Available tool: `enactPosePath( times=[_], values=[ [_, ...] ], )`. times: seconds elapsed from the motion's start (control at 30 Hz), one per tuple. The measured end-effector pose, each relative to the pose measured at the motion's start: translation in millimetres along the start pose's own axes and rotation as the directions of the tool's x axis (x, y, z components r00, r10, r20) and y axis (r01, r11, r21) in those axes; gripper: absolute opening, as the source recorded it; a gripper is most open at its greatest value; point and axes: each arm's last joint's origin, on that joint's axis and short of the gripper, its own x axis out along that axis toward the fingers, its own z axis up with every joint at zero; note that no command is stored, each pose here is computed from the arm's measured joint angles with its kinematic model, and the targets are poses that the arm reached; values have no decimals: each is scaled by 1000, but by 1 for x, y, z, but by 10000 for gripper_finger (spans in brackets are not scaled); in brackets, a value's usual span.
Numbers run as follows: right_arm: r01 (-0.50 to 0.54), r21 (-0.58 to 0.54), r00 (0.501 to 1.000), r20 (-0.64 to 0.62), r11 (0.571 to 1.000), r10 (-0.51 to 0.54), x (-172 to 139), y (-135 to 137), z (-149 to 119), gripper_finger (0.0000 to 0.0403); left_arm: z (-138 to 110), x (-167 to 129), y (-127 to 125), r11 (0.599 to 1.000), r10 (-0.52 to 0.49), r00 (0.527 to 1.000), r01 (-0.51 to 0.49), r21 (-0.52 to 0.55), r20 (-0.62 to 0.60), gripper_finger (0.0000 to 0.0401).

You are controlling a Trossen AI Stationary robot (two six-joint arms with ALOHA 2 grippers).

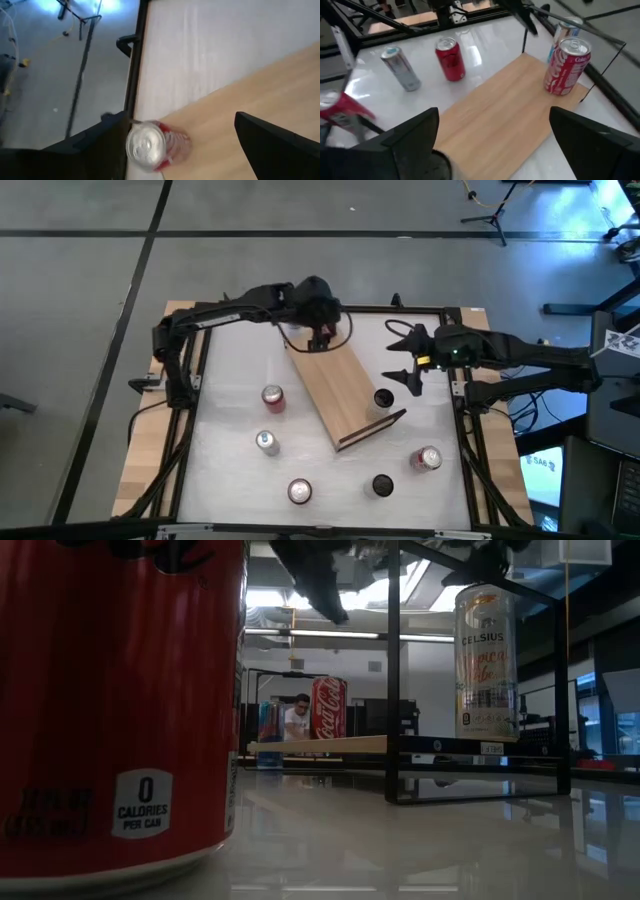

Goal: Place canned beverage on shelf
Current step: Put the red white soda can on the shelf aligned with the other red white soda can

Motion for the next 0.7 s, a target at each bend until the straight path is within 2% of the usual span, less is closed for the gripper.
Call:
enactPosePath(
  times=[0.17,0.3,0.47,0.7],
  values=[
    [-42,38,999,-14,998,43,-15,4,11,374,-2,-29,2,991,-66,997,69,-116,30,353],
    [-74,45,997,-34,996,75,-26,13,15,374,-6,-32,-3,970,-165,985,171,-172,52,353],
    [-126,64,990,-59,990,130,-38,30,16,374,-12,-19,-16,958,-229,972,235,-163,58,353],
    [-123,137,980,-140,983,142,-46,49,2,374,-18,-5,-35,956,-255,966,260,-137,52,353]
  ],
)
